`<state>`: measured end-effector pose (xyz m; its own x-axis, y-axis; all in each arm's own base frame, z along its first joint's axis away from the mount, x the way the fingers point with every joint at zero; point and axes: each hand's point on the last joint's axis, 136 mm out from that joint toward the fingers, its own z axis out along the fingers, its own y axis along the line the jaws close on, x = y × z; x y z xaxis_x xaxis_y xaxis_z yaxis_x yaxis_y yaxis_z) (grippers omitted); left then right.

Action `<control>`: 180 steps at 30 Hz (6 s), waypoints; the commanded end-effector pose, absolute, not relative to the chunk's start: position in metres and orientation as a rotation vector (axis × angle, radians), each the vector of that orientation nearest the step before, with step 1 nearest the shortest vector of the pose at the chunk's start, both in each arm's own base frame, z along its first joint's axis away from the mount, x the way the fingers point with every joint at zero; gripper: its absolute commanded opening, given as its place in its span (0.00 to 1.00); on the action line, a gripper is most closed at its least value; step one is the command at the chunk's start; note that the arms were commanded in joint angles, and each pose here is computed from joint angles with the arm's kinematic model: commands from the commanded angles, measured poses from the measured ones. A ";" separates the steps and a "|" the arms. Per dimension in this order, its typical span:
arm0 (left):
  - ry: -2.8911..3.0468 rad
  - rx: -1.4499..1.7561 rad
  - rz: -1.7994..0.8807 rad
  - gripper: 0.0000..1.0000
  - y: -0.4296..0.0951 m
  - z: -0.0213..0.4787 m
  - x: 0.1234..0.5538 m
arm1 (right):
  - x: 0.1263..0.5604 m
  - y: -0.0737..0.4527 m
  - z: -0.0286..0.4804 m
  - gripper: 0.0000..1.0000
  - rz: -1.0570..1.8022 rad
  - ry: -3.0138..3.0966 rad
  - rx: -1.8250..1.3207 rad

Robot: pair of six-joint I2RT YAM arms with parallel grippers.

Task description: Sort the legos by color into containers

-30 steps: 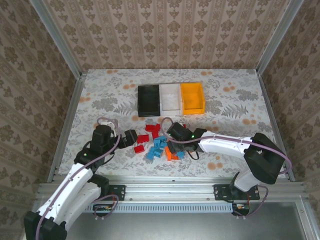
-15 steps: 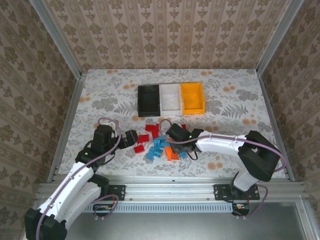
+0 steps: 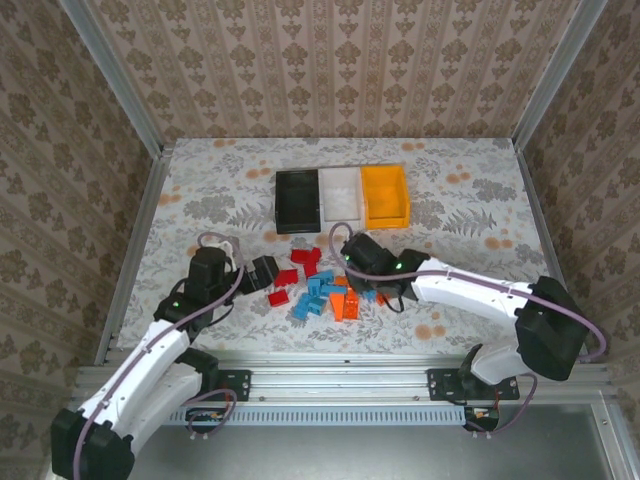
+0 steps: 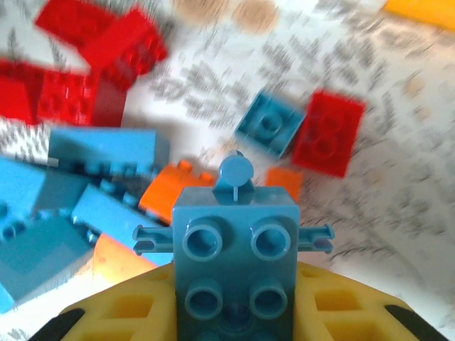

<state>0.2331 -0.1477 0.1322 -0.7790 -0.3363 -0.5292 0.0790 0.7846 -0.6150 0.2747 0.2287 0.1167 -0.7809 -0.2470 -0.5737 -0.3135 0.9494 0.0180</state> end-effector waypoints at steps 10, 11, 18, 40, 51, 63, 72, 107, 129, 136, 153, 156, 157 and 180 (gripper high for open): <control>2.358 -0.109 -1.208 1.00 -0.220 0.135 0.272 | 0.464 0.147 0.134 0.28 -0.007 2.505 -0.055; 2.363 -0.112 -1.200 1.00 -0.218 0.134 0.272 | 0.474 0.146 0.127 0.27 -0.007 2.521 -0.048; 2.381 -0.110 -1.161 1.00 -0.206 0.135 0.266 | 0.512 0.149 0.101 0.28 -0.022 2.560 -0.035; 2.373 -0.139 -1.025 1.00 -0.176 0.148 0.244 | 0.465 0.167 0.183 0.52 0.068 2.392 -0.009; 2.518 -0.415 -0.808 1.00 -0.125 0.084 0.213 | 0.286 0.305 0.119 0.67 0.287 2.462 -0.270; 2.503 -0.399 -0.858 1.00 -0.129 0.092 0.209 | 0.275 0.347 0.083 0.73 0.194 2.527 -0.394; 2.497 -0.399 -0.854 1.00 -0.126 0.092 0.203 | 0.275 0.341 0.068 0.63 0.123 2.552 -0.344; 2.412 -0.418 -0.961 1.00 -0.137 0.110 0.215 | 0.317 0.308 0.197 0.33 0.121 2.270 -0.266; 2.452 -0.179 -0.980 1.00 -0.180 0.126 0.217 | 0.534 0.136 0.134 0.32 -0.184 2.433 0.074; 2.469 -0.176 -0.943 1.00 -0.177 0.123 0.218 | 0.542 0.143 0.127 0.44 -0.173 2.469 0.019; 2.476 -0.281 -0.806 1.00 -0.146 0.117 0.208 | 0.381 0.219 0.212 0.51 0.047 2.252 -0.043; 2.480 -0.315 -0.794 1.00 -0.136 0.109 0.202 | 0.316 0.260 0.168 0.53 0.140 2.329 -0.116; 2.474 -0.356 -0.781 1.00 -0.129 0.106 0.203 | 0.300 0.273 0.158 0.55 0.171 2.349 -0.140; 2.494 -0.429 -0.901 1.00 -0.130 0.082 0.192 | 0.198 0.340 0.052 0.55 0.197 2.659 -0.354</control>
<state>0.1931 -0.1288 0.0837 -0.8512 -0.4146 -0.3219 -0.1248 0.7556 -0.6431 0.2097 0.3470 0.0641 -0.8284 -0.2570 -0.4977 -0.3312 0.9413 0.0652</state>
